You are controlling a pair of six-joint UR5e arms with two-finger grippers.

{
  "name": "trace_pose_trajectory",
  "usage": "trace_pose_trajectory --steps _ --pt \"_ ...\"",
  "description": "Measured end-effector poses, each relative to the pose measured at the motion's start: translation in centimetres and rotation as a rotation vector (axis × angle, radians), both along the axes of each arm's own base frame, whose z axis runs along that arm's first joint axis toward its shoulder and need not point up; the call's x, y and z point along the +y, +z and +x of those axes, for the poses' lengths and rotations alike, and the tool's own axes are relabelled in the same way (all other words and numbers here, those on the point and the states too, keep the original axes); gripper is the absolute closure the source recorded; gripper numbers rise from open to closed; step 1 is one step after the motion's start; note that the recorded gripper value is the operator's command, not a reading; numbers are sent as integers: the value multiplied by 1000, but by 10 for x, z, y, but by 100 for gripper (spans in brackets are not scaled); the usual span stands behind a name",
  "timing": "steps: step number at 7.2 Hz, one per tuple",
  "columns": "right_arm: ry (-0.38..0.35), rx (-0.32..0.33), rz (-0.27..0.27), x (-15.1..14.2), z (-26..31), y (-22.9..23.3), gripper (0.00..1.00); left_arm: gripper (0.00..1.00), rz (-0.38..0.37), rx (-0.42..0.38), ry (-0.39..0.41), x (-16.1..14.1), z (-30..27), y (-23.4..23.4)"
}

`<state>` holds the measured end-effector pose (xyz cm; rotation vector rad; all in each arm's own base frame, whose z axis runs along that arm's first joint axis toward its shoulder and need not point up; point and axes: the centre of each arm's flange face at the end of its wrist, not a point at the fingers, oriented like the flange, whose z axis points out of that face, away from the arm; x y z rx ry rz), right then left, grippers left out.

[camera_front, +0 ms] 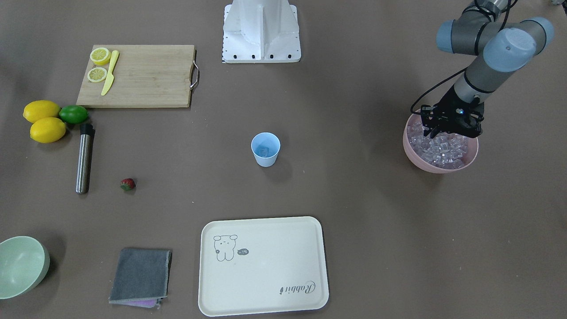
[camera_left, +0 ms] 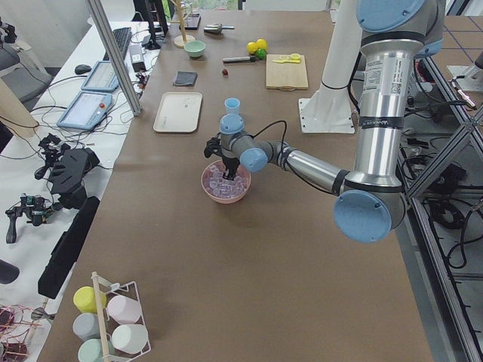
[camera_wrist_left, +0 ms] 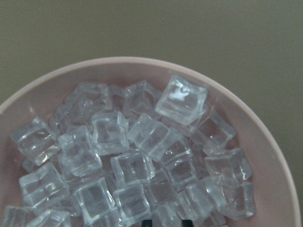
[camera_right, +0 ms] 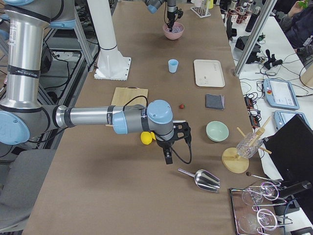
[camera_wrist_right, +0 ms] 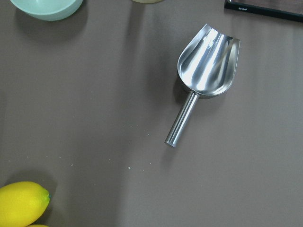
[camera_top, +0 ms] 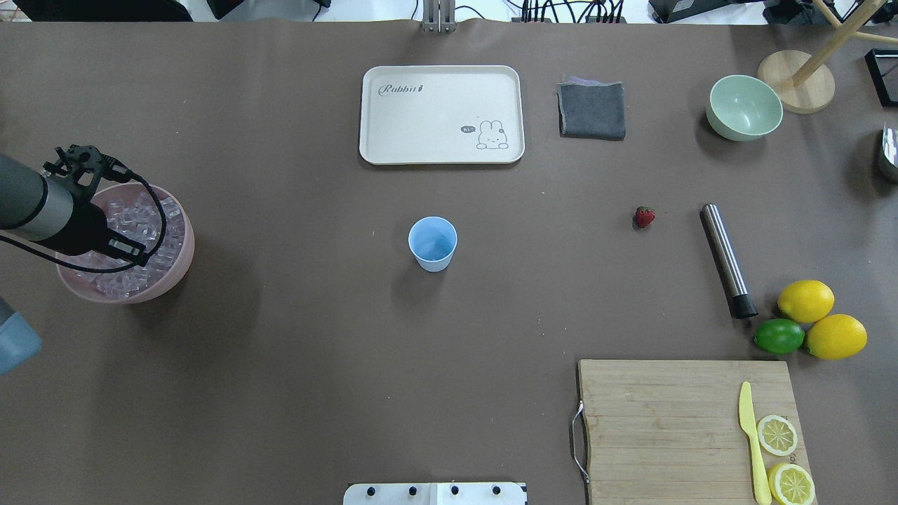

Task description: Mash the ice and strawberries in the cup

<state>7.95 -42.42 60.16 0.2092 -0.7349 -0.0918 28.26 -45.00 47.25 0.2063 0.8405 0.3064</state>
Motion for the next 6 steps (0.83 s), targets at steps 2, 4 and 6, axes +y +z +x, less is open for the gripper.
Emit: trace_pose_trajectory --steps 2,4,6 --pt "0 0 0 0 0 0 0 100 9 12 -3 2 -5 -9" --pt "0 0 1 0 0 0 0 24 11 16 -16 -2 -11 -17" --pt "0 0 1 0 0 0 0 18 -1 4 -41 -18 -15 -26"
